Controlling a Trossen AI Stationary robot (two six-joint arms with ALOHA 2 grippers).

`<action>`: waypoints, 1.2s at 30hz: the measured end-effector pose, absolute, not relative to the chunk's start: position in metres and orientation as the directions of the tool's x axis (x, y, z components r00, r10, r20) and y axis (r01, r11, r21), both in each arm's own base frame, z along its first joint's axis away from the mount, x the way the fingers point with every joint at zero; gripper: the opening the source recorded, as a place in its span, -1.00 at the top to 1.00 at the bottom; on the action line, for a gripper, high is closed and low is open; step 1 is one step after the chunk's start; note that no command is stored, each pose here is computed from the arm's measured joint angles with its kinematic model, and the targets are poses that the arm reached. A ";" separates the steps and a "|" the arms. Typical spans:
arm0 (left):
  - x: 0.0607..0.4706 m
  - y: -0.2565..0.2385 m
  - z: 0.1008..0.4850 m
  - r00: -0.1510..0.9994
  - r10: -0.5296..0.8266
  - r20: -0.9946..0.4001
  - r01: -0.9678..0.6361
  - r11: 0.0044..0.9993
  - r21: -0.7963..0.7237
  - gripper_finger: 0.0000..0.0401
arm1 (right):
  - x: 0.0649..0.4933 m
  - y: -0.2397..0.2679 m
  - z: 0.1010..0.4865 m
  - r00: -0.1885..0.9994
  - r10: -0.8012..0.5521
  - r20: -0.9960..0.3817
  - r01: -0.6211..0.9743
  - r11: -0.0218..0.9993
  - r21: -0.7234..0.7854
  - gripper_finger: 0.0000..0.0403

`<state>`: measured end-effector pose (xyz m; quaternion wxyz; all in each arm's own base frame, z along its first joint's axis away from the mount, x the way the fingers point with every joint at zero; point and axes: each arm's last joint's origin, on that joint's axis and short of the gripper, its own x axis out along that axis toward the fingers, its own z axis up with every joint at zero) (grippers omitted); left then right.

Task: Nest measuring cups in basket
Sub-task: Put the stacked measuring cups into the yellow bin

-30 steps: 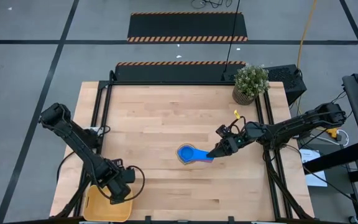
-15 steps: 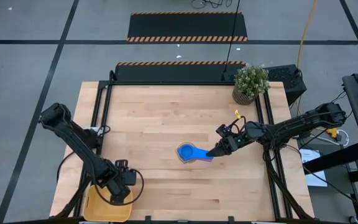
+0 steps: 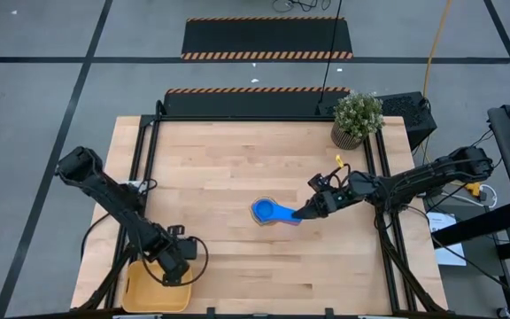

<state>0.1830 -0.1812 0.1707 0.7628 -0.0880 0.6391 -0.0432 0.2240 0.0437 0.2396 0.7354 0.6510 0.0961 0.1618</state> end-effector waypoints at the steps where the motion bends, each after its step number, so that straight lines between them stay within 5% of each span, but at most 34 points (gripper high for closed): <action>1: 0.186 -0.180 0.171 0.195 -0.188 -0.963 -0.041 0.979 -0.199 0.19 | 0.224 0.043 0.239 0.931 0.359 0.065 -0.110 0.105 0.988 0.70; 8: 0.211 -0.169 0.175 0.302 -0.240 -0.923 -0.026 0.965 -0.259 0.70 | 0.226 0.034 0.239 0.945 0.322 0.061 -0.104 0.121 0.987 0.70; 14: 0.231 -0.150 0.177 0.382 -0.210 -0.900 -0.045 0.968 -0.245 0.84 | 0.226 0.029 0.239 0.951 0.303 0.060 -0.104 0.130 0.986 0.70; 30: 0.271 -0.104 0.191 0.547 -0.157 -0.822 -0.117 0.958 -0.261 0.38 | 0.225 0.040 0.242 0.957 0.274 0.095 -0.119 0.070 0.991 0.70; 36: 0.274 -0.100 0.217 0.487 -0.127 -0.864 -0.232 0.935 -0.268 0.18 | 0.222 0.060 0.247 0.951 0.288 0.111 -0.126 0.035 0.991 0.70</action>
